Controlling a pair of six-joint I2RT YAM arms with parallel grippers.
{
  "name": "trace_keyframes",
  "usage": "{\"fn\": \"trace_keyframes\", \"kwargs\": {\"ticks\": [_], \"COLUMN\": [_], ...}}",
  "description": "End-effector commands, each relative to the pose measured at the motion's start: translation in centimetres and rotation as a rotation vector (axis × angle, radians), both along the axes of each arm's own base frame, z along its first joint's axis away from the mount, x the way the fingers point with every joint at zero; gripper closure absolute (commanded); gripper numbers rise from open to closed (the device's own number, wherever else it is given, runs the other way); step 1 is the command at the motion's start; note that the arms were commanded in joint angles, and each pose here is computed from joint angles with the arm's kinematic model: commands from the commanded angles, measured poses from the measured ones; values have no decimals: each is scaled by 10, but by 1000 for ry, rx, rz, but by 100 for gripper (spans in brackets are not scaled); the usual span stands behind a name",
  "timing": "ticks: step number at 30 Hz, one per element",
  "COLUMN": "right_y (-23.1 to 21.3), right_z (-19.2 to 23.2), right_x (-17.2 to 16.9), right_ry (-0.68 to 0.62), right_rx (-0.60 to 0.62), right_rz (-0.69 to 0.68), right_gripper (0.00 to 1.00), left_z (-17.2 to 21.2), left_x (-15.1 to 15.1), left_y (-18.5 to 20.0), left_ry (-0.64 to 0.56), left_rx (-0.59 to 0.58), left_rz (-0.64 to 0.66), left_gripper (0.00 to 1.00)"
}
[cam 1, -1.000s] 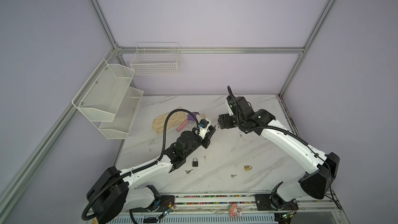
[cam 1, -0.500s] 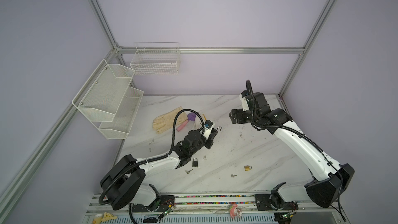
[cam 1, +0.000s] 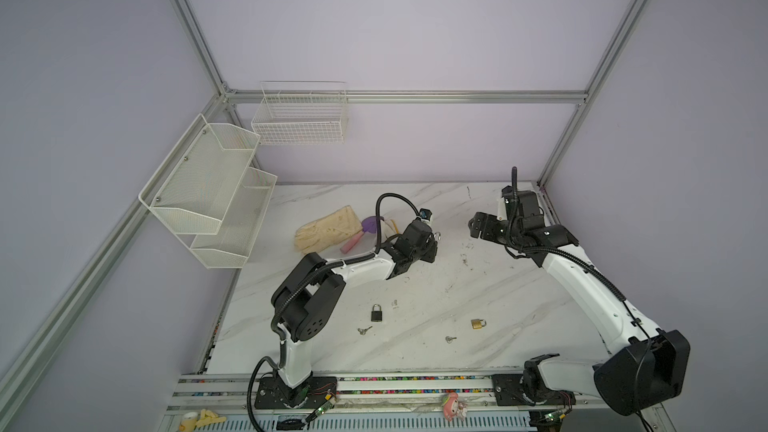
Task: Unlock with the key
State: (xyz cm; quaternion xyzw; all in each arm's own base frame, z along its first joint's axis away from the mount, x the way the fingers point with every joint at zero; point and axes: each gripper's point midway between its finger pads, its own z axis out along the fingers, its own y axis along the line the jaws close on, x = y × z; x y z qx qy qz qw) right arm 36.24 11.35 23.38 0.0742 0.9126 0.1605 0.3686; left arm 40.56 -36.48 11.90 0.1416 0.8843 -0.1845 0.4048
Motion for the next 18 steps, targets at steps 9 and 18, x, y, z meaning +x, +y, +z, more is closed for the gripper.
{"fn": "trace_keyframes", "kwargs": {"ticks": [9,18], "right_y": [5,8], "right_z": [21,18], "right_x": [-3,-5], "right_ry": [-63,-62], "right_rx": [75,85], "right_rz": [10,27], "right_gripper": [9,9], "left_z": [-26,-48], "left_x": [44,46], "left_y": [-1,3], "left_ry": [205,264], "left_rx": [80,93], "left_rz": [183,205], "left_gripper": [100,83]}}
